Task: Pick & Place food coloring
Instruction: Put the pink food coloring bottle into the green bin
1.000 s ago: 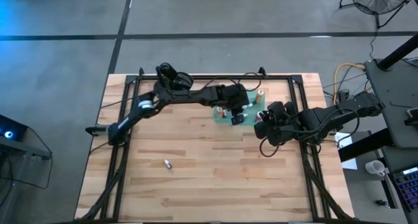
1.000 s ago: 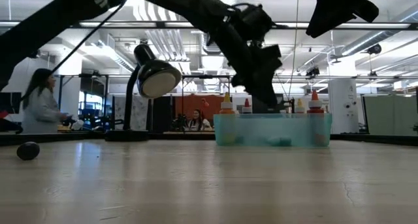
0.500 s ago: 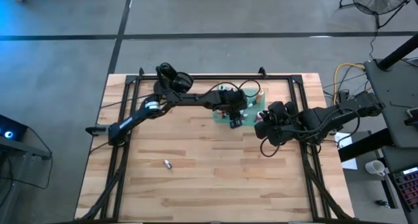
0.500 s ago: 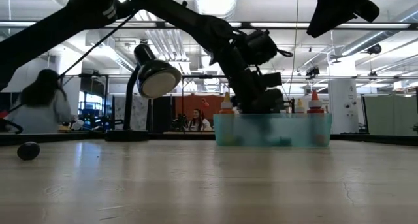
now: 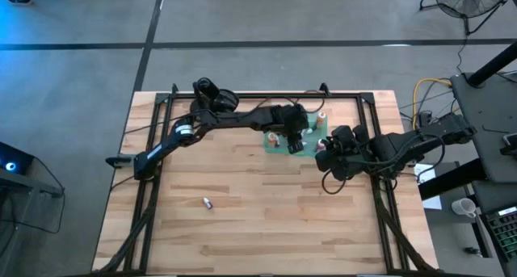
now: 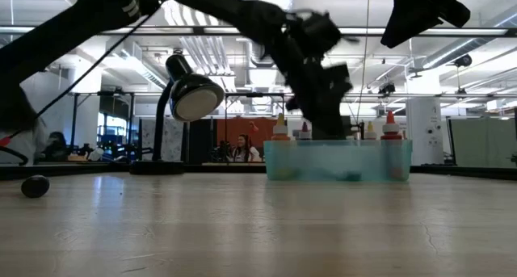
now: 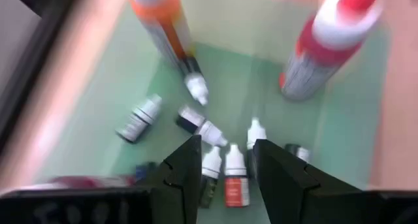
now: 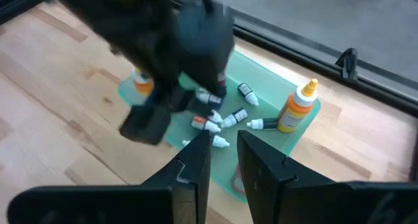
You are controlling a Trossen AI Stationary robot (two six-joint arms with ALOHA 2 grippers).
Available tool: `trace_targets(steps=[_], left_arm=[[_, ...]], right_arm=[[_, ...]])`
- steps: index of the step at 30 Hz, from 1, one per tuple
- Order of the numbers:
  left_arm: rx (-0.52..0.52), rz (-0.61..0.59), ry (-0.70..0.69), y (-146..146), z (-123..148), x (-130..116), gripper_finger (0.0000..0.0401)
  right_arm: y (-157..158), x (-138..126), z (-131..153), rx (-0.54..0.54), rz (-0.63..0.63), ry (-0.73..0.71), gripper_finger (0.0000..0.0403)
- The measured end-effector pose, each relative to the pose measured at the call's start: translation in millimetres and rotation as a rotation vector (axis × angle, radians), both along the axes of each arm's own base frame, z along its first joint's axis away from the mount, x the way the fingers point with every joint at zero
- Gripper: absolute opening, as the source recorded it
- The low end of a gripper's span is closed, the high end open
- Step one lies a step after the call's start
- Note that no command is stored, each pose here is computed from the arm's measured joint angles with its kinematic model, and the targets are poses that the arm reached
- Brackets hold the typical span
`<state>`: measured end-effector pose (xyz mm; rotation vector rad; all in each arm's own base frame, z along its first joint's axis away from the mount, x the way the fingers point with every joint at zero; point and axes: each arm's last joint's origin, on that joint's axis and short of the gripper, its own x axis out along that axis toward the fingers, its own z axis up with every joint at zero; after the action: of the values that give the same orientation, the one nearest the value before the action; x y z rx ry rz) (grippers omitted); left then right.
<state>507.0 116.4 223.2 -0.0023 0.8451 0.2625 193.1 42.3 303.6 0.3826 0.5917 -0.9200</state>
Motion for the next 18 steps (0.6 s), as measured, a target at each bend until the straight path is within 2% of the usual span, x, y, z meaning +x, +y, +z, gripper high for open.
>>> trace_targets(steps=[4, 6, 8, 11, 13, 14, 18], left_arm=[[0.04, 0.0, -0.055, -3, 45, -6, 0.0112], [0.051, -0.02, -0.036, -6, 63, -14, 0.0112], [0.069, -0.069, -0.023, -12, 85, -27, 0.0112], [0.083, -0.19, 0.053, -21, 106, -51, 0.0113], [0.053, -0.284, 0.142, -27, 107, -70, 0.0113], [0.038, -0.319, 0.141, -30, 109, -78, 0.0113], [-0.003, -0.371, 0.168, -44, 103, -113, 0.0113]], right_arm=[[0, -1, 0, -0.006, -0.002, 0.007, 0.0068], [0, -1, -1, -0.008, -0.002, 0.01, 0.0068], [-1, -1, -1, -0.01, -0.001, 0.012, 0.0068], [-1, -1, -2, -0.019, -0.001, 0.016, 0.0068], [-1, -1, -2, -0.031, 0.006, 0.026, 0.0068], [-1, 0, -2, -0.037, 0.011, 0.031, 0.0068], [-1, 0, -4, -0.062, 0.037, 0.059, 0.0068]])
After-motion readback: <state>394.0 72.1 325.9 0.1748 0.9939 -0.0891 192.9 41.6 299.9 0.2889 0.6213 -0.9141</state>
